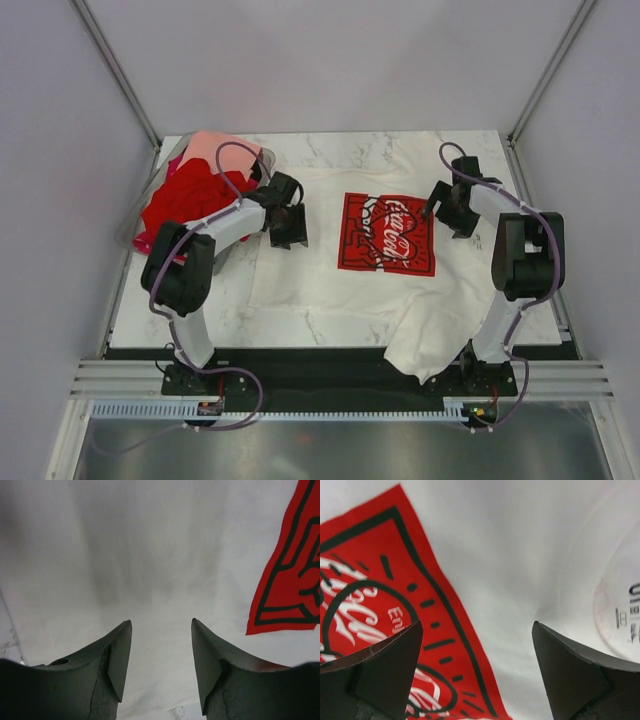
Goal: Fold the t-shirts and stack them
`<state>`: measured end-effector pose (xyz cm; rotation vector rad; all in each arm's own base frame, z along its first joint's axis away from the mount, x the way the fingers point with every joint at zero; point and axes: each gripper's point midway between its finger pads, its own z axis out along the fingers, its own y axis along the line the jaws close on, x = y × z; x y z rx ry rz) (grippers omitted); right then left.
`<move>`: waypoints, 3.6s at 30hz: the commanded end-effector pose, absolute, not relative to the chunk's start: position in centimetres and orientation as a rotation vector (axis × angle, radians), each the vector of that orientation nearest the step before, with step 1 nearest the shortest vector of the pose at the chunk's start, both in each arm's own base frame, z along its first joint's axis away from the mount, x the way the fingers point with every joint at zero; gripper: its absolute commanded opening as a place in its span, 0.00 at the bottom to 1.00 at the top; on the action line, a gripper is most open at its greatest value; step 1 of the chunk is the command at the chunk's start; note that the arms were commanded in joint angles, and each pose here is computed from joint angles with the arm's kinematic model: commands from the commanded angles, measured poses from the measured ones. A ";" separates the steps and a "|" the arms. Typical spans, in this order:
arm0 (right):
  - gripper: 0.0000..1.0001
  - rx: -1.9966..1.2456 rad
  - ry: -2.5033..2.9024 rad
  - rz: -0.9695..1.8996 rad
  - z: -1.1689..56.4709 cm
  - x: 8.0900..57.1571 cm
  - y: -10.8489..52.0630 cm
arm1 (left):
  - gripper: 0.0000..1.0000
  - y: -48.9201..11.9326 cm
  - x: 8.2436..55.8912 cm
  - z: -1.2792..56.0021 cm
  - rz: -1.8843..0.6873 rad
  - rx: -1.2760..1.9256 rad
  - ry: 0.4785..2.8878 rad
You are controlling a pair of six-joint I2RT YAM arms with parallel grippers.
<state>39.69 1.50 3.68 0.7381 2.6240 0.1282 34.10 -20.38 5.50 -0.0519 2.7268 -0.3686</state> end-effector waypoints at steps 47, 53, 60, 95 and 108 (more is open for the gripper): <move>0.98 0.773 2.438 0.327 11.9 22.6 2.5 | 0.60 -14.4 24.3 7.1 -0.274 -0.423 2.635; 0.98 0.851 2.450 0.205 11.0 20.6 1.0 | 0.58 -15.0 24.7 3.5 -0.216 -0.490 2.722; 0.98 1.011 2.477 0.090 9.1 19.6 -0.1 | 0.39 -15.6 26.1 1.0 -0.150 -0.503 2.746; 0.00 1.075 2.533 0.057 3.7 18.6 1.5 | 0.02 -17.0 29.4 6.0 -0.301 -0.475 2.645; 0.00 1.136 2.365 0.045 10.5 17.9 -0.7 | 0.02 -13.2 24.9 11.1 -0.272 -0.492 2.566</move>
